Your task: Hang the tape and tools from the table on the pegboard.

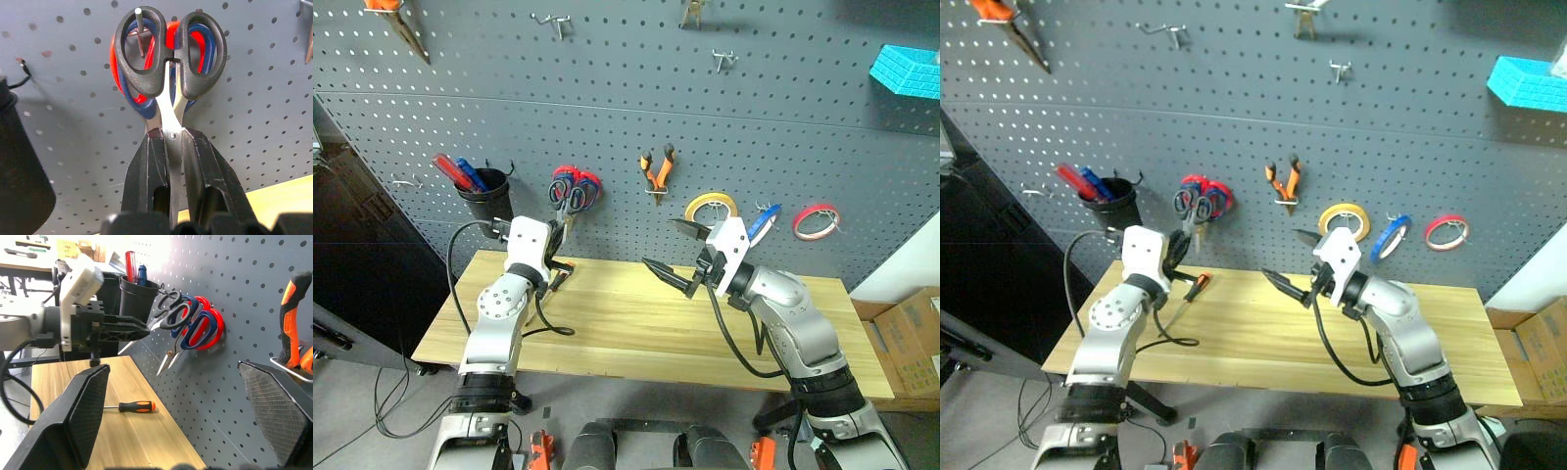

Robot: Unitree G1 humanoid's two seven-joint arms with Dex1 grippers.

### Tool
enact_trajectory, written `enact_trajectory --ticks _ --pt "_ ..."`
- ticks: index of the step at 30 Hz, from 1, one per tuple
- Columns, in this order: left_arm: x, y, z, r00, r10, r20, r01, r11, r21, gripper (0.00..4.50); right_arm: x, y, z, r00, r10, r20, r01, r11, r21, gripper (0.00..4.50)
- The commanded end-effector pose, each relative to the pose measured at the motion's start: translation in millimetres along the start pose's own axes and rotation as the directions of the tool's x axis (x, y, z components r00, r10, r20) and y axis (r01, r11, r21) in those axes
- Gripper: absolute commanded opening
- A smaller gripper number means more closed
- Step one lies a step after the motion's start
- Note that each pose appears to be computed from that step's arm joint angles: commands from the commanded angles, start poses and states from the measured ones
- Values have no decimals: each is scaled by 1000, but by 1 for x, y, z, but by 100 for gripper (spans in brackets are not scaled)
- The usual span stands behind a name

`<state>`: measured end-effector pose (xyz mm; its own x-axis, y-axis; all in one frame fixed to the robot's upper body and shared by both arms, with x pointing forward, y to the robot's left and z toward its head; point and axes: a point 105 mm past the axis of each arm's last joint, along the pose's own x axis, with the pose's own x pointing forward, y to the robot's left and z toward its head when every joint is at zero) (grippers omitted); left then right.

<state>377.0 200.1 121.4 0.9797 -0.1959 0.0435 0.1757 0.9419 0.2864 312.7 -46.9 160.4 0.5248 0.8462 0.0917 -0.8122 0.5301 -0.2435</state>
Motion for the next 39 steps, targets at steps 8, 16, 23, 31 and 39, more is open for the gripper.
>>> enact_trajectory --ticks 8,16,23,31,39 --pt "8 15 22 996 32 79 -35 999 38 280 -2 3 13 999 3 40 -1 999 -34 450" --pt "-29 31 -30 986 108 -124 -107 994 8 446 -1 22 4 999 40 9 -40 999 -11 450" --pt "-52 42 -74 939 95 -330 -116 992 -42 446 44 55 -14 986 146 -78 -150 987 -52 450" --pt "-21 61 -78 936 89 -340 -103 994 -22 446 84 62 -1 988 147 -45 -148 989 -14 450" --pt "-3 49 -105 906 -32 -422 -30 990 -139 446 96 65 -5 986 107 -126 -107 994 13 450"
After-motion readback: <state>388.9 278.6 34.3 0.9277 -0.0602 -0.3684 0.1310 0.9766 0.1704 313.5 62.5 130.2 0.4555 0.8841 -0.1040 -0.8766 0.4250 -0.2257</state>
